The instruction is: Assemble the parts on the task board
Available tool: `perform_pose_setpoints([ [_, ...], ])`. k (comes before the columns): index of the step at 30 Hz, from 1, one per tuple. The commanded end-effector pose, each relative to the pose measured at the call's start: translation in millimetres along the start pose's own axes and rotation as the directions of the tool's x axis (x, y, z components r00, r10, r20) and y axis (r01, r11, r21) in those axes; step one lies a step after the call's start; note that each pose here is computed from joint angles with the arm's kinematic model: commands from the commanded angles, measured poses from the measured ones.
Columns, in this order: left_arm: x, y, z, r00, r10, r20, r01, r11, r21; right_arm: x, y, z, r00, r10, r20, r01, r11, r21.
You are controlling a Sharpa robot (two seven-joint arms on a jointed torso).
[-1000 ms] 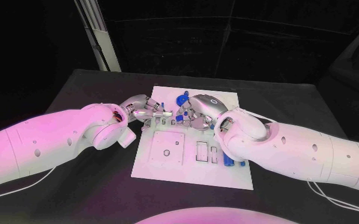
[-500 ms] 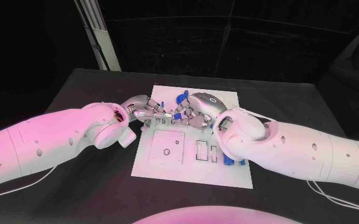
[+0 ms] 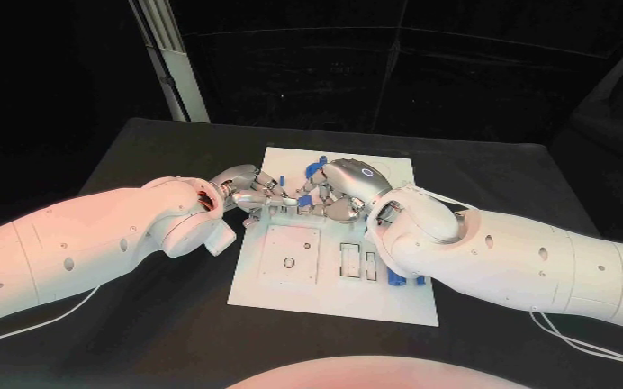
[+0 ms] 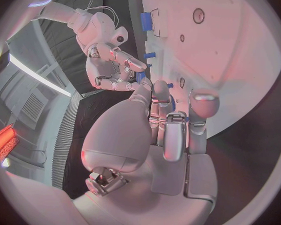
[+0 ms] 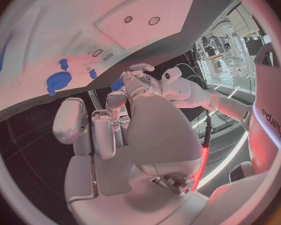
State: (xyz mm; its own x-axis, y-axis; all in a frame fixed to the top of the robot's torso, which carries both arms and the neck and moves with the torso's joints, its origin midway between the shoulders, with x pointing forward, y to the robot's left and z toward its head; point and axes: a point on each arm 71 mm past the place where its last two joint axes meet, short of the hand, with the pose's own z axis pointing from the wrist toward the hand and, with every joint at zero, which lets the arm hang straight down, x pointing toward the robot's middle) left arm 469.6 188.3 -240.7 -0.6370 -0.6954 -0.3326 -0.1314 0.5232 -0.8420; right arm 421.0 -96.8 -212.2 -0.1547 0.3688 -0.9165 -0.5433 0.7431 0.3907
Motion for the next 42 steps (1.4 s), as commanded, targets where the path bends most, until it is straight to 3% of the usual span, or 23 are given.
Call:
perform_pose_setpoints([
  [1, 2.5, -1.9, 0.7, 1.0, 0.007, -0.016, -0.007, 1.0, 0.002, -1.5, 6, 1.2, 1.0, 0.001, 0.017, -0.001, 0.999, -0.032],
  [17, 2.5, -1.9, 1.2, 1.0, 0.008, -0.015, -0.008, 1.0, 0.0, -0.3, 10, 2.8, 1.0, 0.005, 0.015, -0.004, 0.999, -0.046],
  [31, -9.2, 5.7, -4.0, 1.0, 0.004, 0.018, -0.004, 1.0, -0.013, -0.7, -2, 2.3, 1.0, -0.022, 0.01, 0.022, 1.0, -0.005],
  [42, -8.8, 4.7, -4.6, 1.0, 0.003, 0.02, -0.003, 1.0, -0.004, 1.5, -2, 4.9, 1.0, -0.029, 0.001, 0.029, 1.0, -0.003],
])
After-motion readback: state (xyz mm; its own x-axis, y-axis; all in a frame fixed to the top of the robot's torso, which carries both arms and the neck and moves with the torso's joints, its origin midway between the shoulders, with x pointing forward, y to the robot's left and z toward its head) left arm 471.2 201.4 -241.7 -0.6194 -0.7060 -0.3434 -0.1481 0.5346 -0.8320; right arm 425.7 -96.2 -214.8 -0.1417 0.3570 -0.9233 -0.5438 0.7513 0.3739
